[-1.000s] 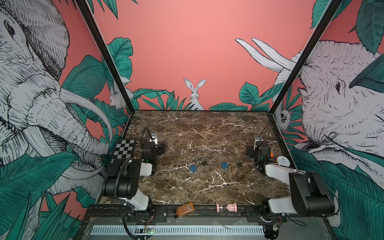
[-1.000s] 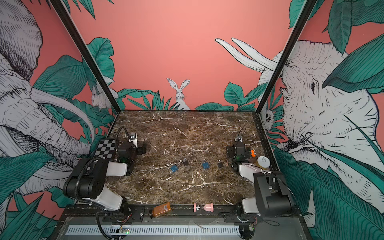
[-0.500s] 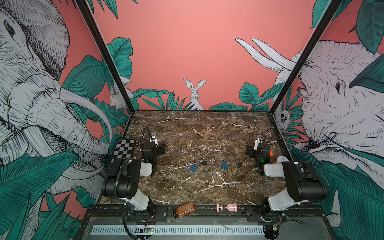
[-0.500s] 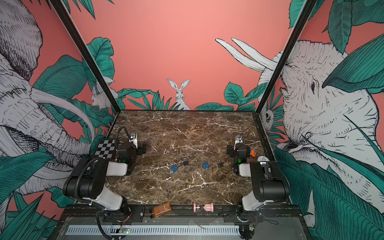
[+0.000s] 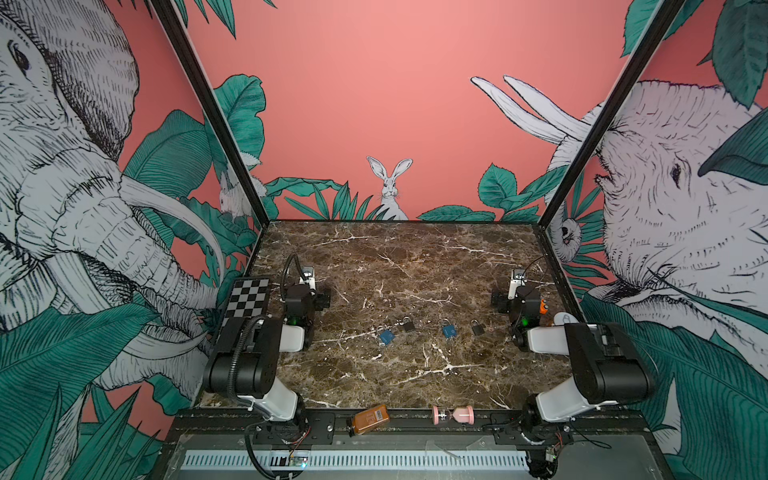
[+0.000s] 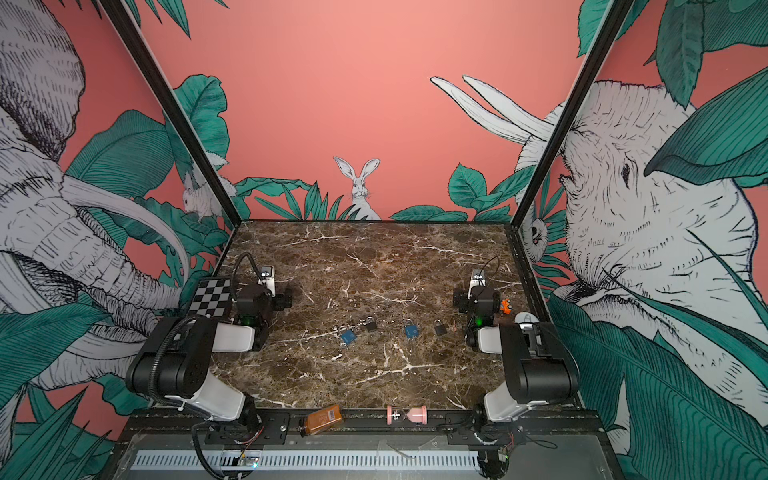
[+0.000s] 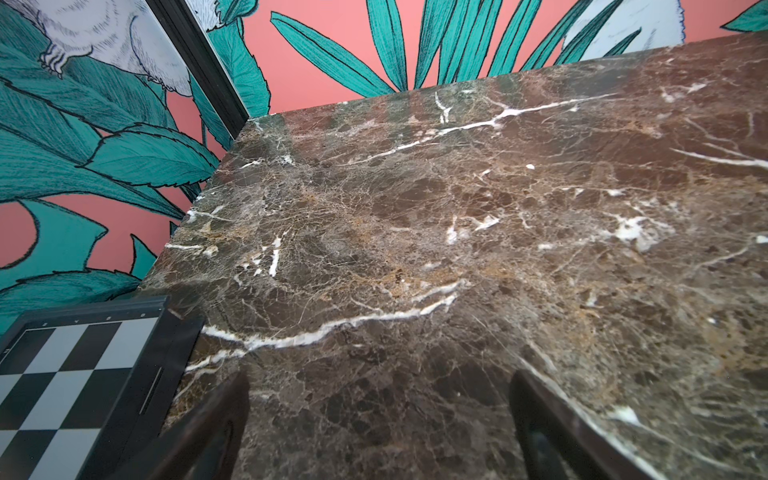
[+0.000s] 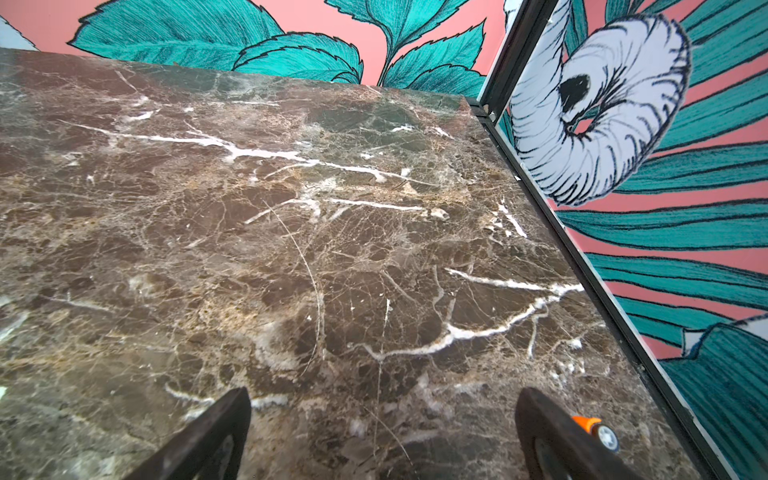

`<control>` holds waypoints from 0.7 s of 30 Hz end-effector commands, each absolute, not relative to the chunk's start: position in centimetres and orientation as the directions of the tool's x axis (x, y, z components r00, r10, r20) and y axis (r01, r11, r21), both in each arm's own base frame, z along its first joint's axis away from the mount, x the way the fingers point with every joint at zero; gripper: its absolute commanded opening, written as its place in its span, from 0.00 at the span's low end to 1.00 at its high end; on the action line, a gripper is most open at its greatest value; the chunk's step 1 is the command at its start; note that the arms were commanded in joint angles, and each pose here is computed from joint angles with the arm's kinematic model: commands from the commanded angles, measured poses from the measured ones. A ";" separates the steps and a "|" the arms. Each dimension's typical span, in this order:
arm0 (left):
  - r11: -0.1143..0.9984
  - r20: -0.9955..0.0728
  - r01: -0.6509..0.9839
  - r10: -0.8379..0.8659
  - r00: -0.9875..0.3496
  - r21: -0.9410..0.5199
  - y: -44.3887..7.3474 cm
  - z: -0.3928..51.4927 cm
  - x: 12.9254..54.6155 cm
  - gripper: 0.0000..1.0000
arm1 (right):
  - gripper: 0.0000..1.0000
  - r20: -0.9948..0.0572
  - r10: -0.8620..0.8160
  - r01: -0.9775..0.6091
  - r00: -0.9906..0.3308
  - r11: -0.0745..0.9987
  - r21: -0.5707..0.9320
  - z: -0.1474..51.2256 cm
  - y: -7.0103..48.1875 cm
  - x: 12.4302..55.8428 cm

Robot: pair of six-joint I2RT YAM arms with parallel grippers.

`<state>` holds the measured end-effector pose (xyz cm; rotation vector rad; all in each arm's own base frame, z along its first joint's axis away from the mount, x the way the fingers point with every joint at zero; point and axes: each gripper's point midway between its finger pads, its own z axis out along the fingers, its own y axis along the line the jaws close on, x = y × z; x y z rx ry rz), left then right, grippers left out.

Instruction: Lock with the key

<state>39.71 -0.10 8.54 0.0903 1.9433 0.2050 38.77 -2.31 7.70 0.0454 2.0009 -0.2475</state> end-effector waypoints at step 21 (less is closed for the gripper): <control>0.984 -0.927 -0.038 0.152 -0.343 0.176 -0.1 9.7 40.1 0.98 | 0.98 -0.923 -0.083 0.141 -0.377 0.979 -0.145 9.3 -2.1 39.4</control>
